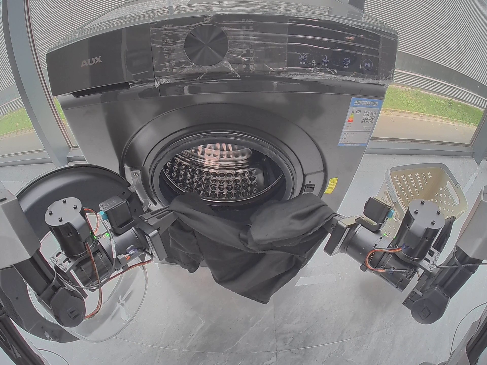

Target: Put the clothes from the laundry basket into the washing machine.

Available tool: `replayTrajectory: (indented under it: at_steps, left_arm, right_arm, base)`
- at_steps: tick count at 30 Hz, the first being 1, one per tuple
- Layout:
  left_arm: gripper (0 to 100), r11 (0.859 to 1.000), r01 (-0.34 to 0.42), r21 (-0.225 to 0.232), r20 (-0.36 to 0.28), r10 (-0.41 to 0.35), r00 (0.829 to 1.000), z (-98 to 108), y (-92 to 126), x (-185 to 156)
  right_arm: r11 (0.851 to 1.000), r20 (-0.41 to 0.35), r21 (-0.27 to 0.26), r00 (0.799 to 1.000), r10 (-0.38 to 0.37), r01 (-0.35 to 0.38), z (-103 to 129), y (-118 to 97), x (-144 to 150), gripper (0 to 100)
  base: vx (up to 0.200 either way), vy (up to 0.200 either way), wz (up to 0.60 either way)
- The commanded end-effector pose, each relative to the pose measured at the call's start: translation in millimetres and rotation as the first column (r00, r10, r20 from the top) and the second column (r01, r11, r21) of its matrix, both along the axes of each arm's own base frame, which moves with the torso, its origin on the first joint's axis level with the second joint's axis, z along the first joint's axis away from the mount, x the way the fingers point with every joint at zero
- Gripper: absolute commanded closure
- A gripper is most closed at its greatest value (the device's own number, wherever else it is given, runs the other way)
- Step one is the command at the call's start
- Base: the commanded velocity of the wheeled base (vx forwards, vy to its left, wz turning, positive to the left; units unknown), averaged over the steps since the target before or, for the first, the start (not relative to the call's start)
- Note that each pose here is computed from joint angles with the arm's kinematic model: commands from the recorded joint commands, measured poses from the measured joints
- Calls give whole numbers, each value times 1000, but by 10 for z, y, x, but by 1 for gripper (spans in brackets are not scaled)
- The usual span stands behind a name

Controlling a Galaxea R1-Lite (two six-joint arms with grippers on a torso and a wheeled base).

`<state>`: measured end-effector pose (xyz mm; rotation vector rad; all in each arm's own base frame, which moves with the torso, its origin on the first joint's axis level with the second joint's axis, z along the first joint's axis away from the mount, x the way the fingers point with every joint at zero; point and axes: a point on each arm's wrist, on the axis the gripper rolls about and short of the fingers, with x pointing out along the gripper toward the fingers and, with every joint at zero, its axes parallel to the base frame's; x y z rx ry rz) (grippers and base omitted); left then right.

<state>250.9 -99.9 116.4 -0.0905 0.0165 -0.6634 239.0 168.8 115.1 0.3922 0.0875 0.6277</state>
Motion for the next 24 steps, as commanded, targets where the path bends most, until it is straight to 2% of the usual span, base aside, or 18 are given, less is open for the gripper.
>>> replayTrajectory:
  at_steps: [1,7,8,21,24]
  left_arm:
    - [100,999,-3,-43,47,5,999,168,35,-33]
    - [100,998,3,-61,51,0,999,195,23,-3]
    - [100,998,5,-59,49,-2,999,187,18,0]
    - [100,998,4,-57,51,-2,999,187,11,-3]
    - [100,998,6,-55,53,-3,999,186,6,0]
  right_arm:
    - [1000,-31,-9,999,-12,11,-61,-50,-2,100]
    - [1000,-61,-7,998,-30,30,-149,-62,77,100]
    - [999,-66,-7,997,-36,36,-156,-80,83,0]
    - [999,-92,-14,994,-54,53,-229,-110,129,0]
    - [996,-95,-24,992,-83,81,-255,-167,177,0]
  base:
    - [0,0,0]
    - [0,0,0]
    - [0,0,0]
    - [0,0,0]
    - [0,0,0]
